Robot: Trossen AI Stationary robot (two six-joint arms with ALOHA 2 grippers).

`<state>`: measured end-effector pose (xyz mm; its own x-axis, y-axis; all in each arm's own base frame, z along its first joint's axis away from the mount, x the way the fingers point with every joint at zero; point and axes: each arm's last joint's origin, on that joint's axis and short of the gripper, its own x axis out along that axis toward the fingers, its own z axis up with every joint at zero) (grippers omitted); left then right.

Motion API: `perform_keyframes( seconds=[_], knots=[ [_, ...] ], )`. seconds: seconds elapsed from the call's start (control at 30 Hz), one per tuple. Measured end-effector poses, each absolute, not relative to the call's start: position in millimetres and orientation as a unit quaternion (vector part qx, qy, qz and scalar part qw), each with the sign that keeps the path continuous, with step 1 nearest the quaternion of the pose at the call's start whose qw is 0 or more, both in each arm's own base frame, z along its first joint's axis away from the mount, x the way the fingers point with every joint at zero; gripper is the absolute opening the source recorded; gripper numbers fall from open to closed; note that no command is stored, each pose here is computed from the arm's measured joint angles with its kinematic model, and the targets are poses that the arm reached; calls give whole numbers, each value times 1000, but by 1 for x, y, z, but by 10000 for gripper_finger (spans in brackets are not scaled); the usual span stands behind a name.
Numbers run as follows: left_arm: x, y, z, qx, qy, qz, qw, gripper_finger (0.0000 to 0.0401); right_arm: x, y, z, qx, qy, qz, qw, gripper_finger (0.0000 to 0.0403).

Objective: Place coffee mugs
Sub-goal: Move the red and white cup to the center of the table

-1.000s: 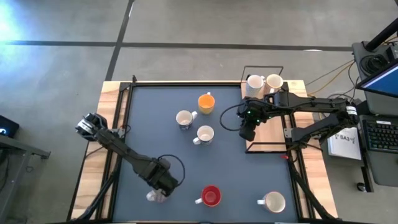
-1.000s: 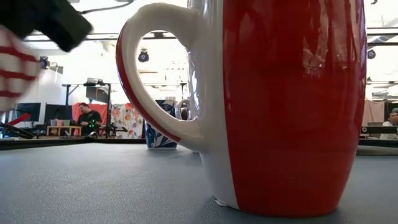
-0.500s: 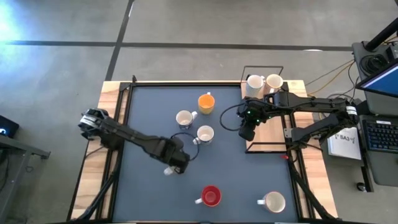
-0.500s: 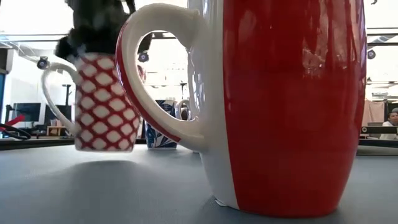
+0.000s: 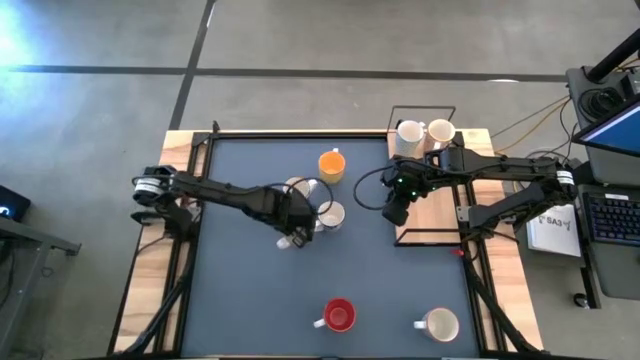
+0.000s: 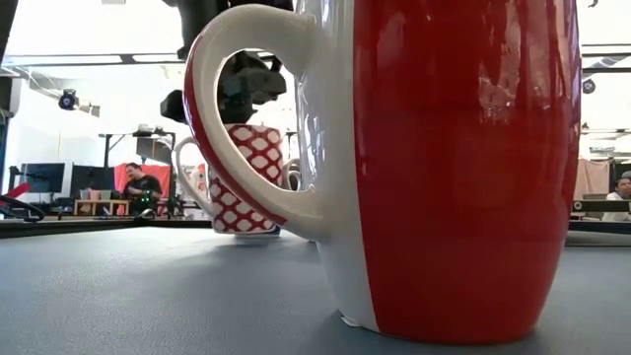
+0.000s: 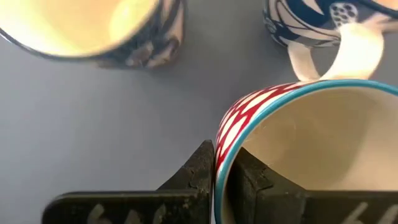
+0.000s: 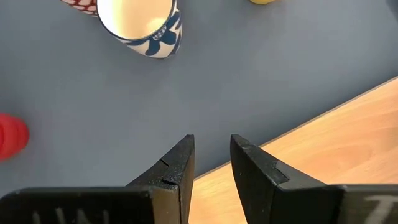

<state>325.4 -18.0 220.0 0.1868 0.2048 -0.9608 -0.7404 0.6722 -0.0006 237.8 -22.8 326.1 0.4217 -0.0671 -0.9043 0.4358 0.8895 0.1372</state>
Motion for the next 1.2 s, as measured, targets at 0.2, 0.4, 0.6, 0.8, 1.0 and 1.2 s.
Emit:
perform_keyframes(
  seconds=[0.2, 0.4, 0.6, 0.8, 1.0, 1.2],
  knots=[
    [325, -12, 217, -242, 552, 327, 728, 10, 238, -23, 326, 188, 513, -158, 822, 93],
    [323, -12, 211, -242, 556, 329, 724, 24, 238, -23, 326, 194, 512, -162, 821, 86],
    [324, -12, 212, -243, 553, 328, 726, 54, 239, -23, 326, 197, 508, -163, 823, 85],
    [324, -15, 217, -244, 557, 312, 730, 80, 240, -23, 327, 209, 498, -168, 825, 91],
    [320, -16, 232, -251, 541, 305, 743, 93, 246, -24, 327, 228, 480, -176, 829, 89],
    [311, -14, 247, -248, 526, 314, 750, 93, 263, -25, 311, 232, 501, -184, 813, 91]
  ],
)
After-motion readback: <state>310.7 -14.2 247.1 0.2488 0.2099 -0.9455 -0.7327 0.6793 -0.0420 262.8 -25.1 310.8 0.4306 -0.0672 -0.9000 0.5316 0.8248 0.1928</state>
